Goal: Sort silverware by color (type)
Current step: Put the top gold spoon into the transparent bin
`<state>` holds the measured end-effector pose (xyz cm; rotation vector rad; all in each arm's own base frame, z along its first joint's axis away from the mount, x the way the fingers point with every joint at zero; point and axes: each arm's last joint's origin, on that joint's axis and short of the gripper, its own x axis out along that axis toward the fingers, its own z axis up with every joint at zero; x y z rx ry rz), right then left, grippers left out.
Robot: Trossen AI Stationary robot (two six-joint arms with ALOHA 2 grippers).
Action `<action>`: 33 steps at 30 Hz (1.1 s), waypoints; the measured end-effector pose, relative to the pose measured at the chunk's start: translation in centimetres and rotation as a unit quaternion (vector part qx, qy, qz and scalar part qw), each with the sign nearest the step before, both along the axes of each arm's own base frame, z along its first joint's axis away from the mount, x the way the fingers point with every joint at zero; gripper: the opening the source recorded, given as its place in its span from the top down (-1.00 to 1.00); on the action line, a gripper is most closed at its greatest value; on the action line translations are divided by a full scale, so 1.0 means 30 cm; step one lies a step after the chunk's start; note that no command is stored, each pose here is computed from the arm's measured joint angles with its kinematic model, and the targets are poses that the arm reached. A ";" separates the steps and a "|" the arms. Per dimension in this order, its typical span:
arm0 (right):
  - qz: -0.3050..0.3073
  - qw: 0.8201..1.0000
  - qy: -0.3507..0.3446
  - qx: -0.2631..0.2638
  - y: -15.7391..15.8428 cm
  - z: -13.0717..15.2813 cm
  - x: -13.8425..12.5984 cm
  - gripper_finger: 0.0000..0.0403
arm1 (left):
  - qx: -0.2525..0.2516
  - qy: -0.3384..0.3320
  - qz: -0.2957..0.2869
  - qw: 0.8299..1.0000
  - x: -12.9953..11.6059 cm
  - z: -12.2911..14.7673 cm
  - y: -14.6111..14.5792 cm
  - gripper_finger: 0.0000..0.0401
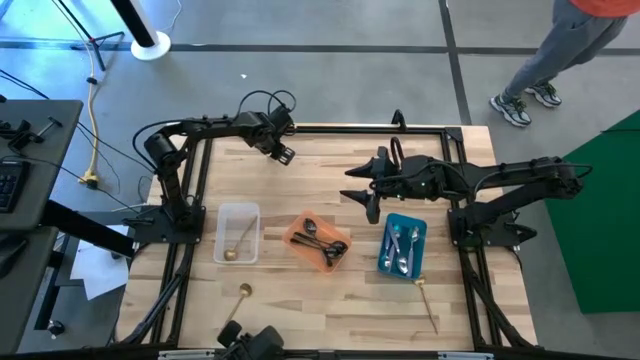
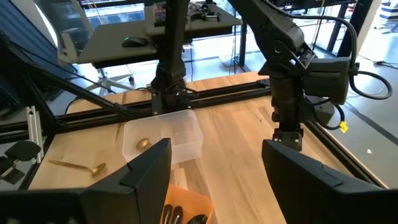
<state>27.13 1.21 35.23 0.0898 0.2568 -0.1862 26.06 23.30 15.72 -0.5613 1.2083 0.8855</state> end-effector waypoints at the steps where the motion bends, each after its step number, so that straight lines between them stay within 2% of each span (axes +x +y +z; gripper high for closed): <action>1: 0.000 1.000 0.000 -0.001 0.000 0.000 0.000 -0.17 | 0.002 0.002 -0.001 1.000 0.000 0.000 0.000 0.45; 6: -0.009 1.000 0.000 -0.003 -0.002 0.000 0.000 -0.17 | 0.007 0.009 -0.003 1.000 0.001 -0.009 0.003 0.45; 12: -0.010 1.000 0.000 -0.004 -0.002 0.000 0.000 -0.17 | -0.021 0.026 -0.007 0.999 0.004 -0.063 0.004 0.45; 19: -0.010 1.000 0.001 -0.004 -0.002 0.000 0.000 -0.17 | -0.010 0.032 -0.013 0.999 0.013 -0.067 0.002 0.46; 22: -0.010 1.000 0.001 -0.004 -0.002 -0.001 -0.001 -0.17 | -0.009 0.035 -0.028 0.999 0.013 -0.068 0.002 0.55; 28: -0.010 1.000 0.002 -0.004 -0.002 -0.001 -0.001 -0.17 | 0.004 0.045 -0.050 0.998 0.014 -0.065 0.006 0.94; 33: -0.010 1.000 0.002 -0.004 -0.002 -0.001 -0.001 -0.17 | 0.005 0.042 -0.056 0.998 0.013 -0.049 -0.002 0.97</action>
